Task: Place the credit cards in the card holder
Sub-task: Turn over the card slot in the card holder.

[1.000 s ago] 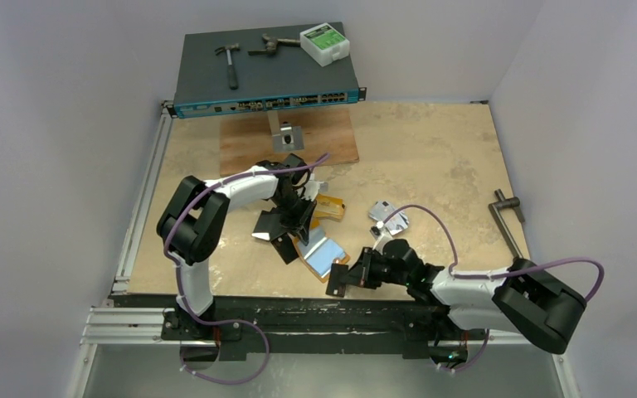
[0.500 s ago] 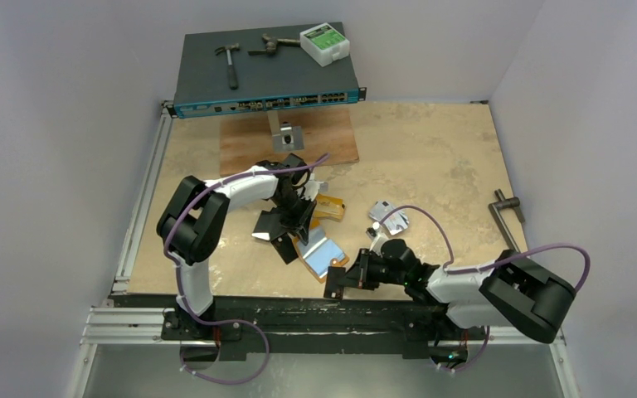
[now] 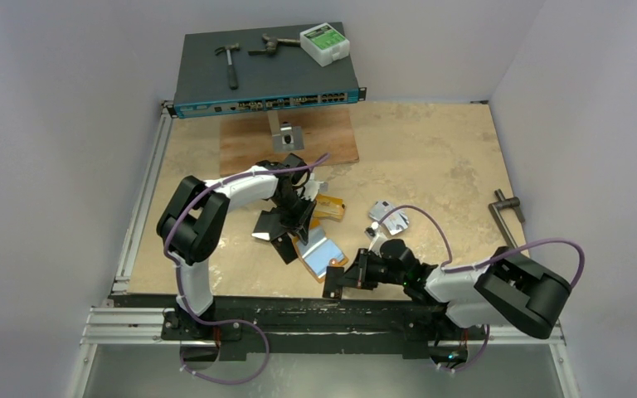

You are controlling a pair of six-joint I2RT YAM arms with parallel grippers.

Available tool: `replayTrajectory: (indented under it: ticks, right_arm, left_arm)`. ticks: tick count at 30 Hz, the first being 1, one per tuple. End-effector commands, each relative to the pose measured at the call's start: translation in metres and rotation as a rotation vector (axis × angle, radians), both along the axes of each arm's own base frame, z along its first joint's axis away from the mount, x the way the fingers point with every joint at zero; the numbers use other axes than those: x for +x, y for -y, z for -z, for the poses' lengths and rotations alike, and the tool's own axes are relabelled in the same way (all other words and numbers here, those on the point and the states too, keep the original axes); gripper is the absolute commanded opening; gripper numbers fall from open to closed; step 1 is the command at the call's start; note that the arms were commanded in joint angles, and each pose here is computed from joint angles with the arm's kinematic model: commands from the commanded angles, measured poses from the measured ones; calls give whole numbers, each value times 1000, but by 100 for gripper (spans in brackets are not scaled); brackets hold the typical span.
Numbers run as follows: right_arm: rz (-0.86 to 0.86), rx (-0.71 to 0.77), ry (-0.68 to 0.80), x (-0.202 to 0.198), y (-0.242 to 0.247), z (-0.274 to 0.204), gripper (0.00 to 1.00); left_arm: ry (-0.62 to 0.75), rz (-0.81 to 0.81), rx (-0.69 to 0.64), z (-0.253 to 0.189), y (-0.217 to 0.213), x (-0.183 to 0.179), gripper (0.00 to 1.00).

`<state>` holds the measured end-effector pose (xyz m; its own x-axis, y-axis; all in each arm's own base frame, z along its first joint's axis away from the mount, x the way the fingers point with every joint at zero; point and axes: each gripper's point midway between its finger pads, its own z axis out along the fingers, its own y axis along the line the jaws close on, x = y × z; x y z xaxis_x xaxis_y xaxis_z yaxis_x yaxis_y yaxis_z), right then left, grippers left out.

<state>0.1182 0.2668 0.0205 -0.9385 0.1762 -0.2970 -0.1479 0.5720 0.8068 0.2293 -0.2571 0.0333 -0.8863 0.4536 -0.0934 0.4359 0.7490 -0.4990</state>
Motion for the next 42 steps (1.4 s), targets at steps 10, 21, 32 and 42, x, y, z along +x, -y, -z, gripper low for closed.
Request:
replayTrajectory:
  ticks: [10, 21, 32, 42]
  right_arm:
    - [4, 2, 46, 13, -10, 0, 0]
    - [28, 47, 104, 20, -12, -17, 0]
    - [51, 64, 142, 27, -12, -26, 0]
    - [-5, 115, 182, 41, -41, -44, 0]
  left_arm:
    - [58, 30, -30, -15, 5, 3, 2]
    - [60, 41, -33, -16, 6, 1, 2]
    - [61, 49, -37, -17, 8, -1, 1]
    - [23, 39, -73, -22, 15, 0, 8]
